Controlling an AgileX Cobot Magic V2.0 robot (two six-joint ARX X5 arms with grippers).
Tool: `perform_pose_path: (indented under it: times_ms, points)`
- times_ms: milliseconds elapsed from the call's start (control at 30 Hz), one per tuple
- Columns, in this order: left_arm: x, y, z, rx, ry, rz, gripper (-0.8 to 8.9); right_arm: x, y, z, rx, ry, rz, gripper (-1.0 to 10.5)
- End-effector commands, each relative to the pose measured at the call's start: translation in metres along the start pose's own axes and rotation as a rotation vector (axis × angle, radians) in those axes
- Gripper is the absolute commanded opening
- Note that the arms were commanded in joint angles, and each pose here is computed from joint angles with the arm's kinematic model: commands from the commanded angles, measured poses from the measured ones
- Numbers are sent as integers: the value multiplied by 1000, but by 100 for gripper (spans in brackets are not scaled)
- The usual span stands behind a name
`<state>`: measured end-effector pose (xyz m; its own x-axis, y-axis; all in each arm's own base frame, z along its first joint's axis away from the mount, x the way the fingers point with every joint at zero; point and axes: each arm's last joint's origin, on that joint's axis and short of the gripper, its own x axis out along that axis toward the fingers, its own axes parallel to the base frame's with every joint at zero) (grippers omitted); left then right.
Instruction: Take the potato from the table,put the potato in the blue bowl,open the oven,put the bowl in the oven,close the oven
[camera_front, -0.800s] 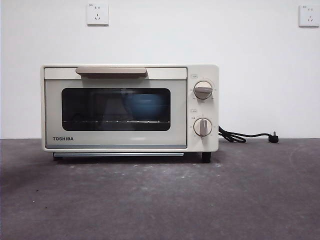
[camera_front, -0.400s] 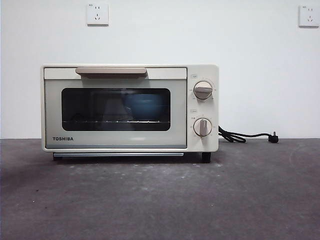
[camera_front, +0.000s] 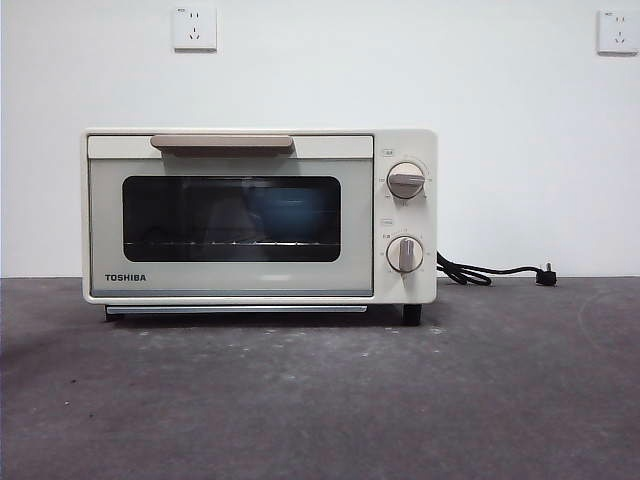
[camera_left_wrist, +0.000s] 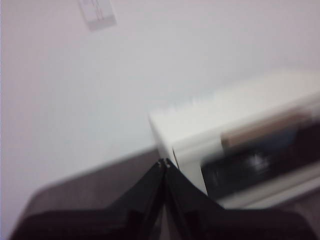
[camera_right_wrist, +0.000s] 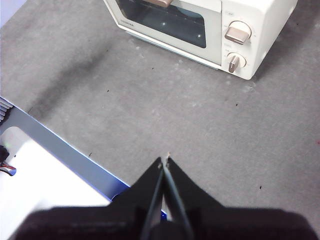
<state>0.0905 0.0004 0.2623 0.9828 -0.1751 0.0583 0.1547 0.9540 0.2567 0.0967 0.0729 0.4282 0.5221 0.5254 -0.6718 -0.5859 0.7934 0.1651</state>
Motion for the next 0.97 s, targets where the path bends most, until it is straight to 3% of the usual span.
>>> perform_pose_path:
  times_ms: [33,433,733,967]
  points:
    - [-1,-6,-27,4,24,11,-4,-1,0,0,5,-7,-2,1]
    - [-1,-22,-92,-45,110,3,-4,-3,0,-1,5,-12,-1,1]
    - [-2,-27,-110,-99,225,-23,-4,-6,0,-3,3,-22,0,1]
    - [-2,-27,-110,-98,220,-21,-4,-9,1,-4,2,-30,1,1]
